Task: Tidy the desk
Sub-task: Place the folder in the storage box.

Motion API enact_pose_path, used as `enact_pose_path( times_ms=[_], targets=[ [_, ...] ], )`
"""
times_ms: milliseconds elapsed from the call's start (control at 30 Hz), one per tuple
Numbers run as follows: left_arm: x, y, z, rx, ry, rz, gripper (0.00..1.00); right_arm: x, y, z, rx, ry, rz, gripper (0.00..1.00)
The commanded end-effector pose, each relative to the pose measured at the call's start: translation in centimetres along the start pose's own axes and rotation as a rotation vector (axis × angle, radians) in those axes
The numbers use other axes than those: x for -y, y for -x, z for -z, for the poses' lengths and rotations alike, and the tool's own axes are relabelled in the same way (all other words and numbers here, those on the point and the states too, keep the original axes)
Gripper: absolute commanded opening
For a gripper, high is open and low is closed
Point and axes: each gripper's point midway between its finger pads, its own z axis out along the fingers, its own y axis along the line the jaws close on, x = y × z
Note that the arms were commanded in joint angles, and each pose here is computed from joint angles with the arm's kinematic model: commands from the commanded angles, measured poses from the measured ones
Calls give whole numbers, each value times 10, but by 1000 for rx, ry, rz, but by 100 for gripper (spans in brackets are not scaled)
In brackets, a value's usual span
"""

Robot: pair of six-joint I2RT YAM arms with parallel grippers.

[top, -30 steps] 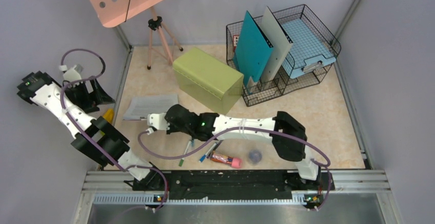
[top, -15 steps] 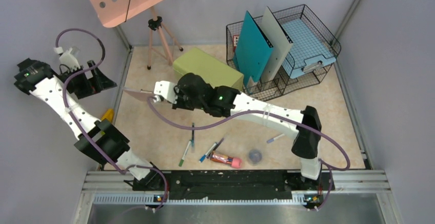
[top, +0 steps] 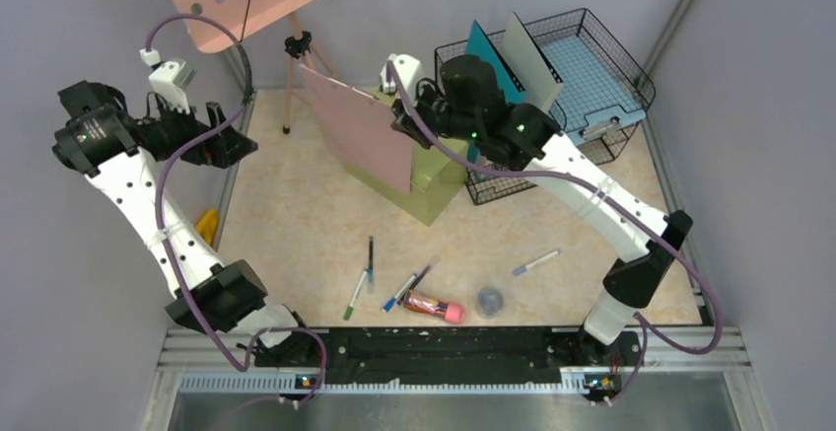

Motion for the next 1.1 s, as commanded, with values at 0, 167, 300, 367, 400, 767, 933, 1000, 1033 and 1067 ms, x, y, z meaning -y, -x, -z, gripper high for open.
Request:
enact_pose_path(
  times_ms=[0, 167, 300, 367, 400, 767, 933, 1000, 1033, 1067],
  targets=[
    [32, 12, -7, 58, -131, -123, 98, 16, 72, 55, 231, 25, -55, 0],
    [67, 19, -29, 92, -239, -219, 98, 24, 81, 78, 297, 124, -158, 0],
    [83, 35, -41, 176, -295, -260, 98, 16, 80, 89, 315, 201, -197, 0],
    [89, 40, -48, 203, -320, -293, 98, 15, 79, 94, 323, 230, -226, 0],
    [96, 41, -50, 213, -357, -304, 98, 15, 77, 95, 325, 243, -250, 0],
    [135, 26, -93, 294, -582, -266, 99, 31, 74, 115, 386, 334, -461, 0],
    [151, 8, -107, 352, -666, -186, 99, 50, 73, 119, 418, 325, -558, 0],
    [158, 0, -115, 351, -686, -176, 99, 56, 74, 121, 435, 337, -592, 0],
    [162, -5, -120, 353, -695, -172, 99, 57, 74, 122, 441, 343, -608, 0],
    [166, -7, -123, 373, -698, -186, 99, 58, 75, 122, 445, 354, -620, 0]
  ],
)
